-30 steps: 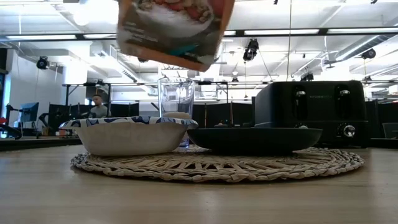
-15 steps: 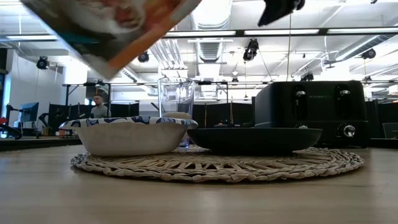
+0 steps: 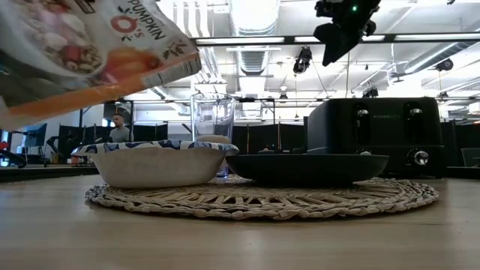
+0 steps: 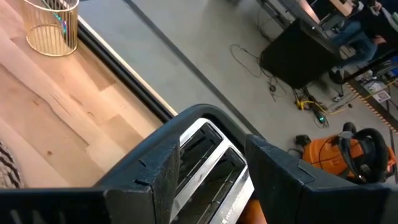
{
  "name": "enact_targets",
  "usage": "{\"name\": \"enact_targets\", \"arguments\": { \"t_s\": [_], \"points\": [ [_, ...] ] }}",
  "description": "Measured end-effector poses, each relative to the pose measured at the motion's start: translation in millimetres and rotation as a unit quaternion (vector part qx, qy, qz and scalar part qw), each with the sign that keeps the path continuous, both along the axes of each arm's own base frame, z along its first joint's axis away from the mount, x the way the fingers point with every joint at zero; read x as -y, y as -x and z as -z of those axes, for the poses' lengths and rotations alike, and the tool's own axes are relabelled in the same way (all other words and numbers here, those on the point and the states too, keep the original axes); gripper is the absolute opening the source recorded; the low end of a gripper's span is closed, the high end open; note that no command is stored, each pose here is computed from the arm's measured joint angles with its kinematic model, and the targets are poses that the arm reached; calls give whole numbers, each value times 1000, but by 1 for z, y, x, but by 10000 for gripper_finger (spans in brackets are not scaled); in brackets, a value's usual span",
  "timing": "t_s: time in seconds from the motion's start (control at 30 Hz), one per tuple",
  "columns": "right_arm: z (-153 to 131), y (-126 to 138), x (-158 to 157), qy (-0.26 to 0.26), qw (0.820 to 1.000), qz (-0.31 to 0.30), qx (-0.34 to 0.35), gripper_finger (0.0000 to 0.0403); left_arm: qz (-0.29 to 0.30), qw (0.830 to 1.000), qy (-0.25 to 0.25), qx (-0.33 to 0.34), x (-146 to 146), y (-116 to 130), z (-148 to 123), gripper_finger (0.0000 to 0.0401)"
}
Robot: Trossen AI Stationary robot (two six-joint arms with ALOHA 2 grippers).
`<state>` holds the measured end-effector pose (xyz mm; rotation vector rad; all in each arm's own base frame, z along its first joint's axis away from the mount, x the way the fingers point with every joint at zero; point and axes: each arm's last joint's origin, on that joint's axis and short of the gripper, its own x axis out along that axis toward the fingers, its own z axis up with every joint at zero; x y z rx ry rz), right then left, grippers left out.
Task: Arrange a breakfast setting
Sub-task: Pour the cereal from the orange cereal box into the white bowl
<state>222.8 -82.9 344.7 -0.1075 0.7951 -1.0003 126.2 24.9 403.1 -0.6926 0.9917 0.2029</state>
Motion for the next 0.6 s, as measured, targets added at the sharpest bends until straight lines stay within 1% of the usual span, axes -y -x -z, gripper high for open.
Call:
{"name": "enact_targets", "arguments": {
  "t_s": [0.07,0.17,0.33,0.43,0.5,0.6],
  "points": [
    [0,0,0,0,1000,0,0,170,0,1000,28,-9,0,-4,2,0],
    [-1,1,0,5,1000,8,2,167,3,999,46,-24,0,-9,5,0],
    [-2,7,1,52,997,51,-27,164,7,996,55,-68,2,-11,11,0],
    [-1,12,2,73,993,76,-52,164,9,995,58,-78,3,-12,12,0],
    [2,15,4,78,990,97,-61,162,14,995,57,-77,4,-12,12,0],
    [10,22,6,70,987,126,-75,162,25,995,56,-76,7,-12,11,0]
  ]
}}
